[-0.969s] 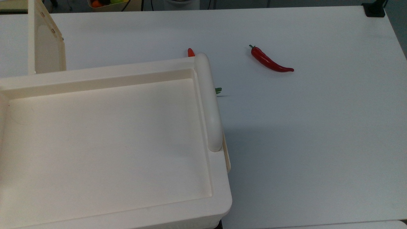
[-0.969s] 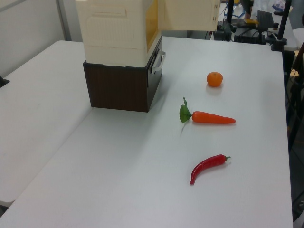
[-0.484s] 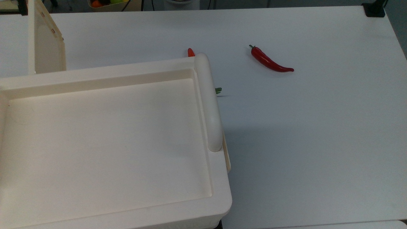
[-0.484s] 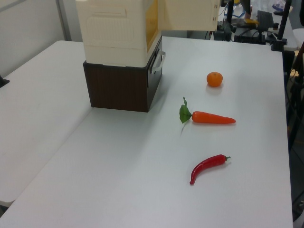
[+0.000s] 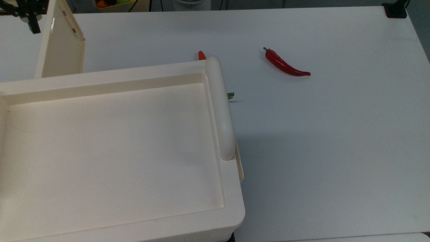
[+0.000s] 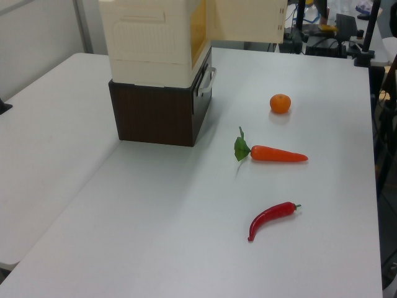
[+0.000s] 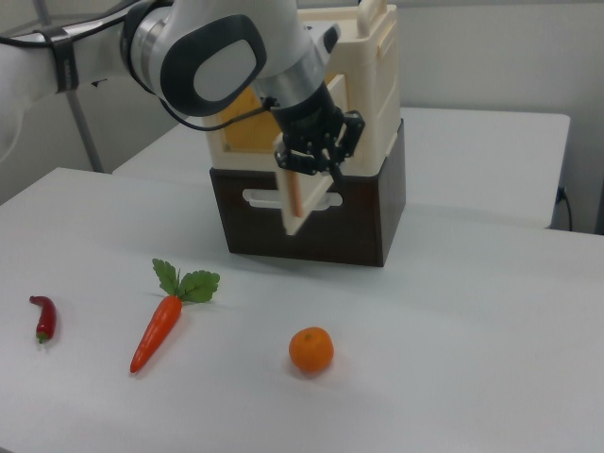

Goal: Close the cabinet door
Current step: 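Push the open door with the gripper, swinging it toward the cabinet front, then press the door flush against the cabinet front with the gripper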

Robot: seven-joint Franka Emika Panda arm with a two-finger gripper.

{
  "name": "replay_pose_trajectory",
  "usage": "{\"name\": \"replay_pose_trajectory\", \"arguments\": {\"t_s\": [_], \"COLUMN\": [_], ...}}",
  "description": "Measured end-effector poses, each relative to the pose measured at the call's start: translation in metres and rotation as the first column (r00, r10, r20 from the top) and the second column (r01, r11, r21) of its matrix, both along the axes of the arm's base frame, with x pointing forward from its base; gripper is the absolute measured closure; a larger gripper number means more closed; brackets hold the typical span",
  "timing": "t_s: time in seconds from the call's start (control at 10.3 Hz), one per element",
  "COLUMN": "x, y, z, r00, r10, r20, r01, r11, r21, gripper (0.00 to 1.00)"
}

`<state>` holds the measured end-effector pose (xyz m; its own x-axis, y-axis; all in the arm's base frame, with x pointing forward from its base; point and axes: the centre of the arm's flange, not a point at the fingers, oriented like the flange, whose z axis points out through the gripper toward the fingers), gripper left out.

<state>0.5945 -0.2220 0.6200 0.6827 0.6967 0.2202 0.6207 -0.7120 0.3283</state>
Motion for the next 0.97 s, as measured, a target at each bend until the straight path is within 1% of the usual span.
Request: {"name": "replay_pose_trajectory", "arguments": {"t_s": [0.19, 0.29, 0.39, 0.58, 0.78, 0.87, 0.97], "x": [0.009, 0.012, 0.017, 0.026, 0.033, 0.036, 0.04], "y": [0.032, 0.048, 0.064, 0.106, 0.145, 0.163, 0.181], "z": [-0.008, -0.011, -0.012, -0.013, -0.013, -0.012, -0.011], "r00": [0.999, 0.998, 0.999, 0.996, 0.987, 0.979, 0.971], "r10": [0.048, 0.055, 0.031, -0.066, -0.145, -0.188, -0.232], "r20": [-0.024, -0.037, -0.041, -0.052, -0.07, -0.073, -0.058], "r01": [-0.047, -0.052, -0.026, 0.075, 0.158, 0.201, 0.239], "r11": [0.997, 0.995, 0.992, 0.978, 0.955, 0.94, 0.923], "r21": [0.056, 0.091, 0.125, 0.196, 0.249, 0.275, 0.301], "gripper": [0.99, 0.99, 0.99, 0.99, 0.99, 0.99, 0.99]}}
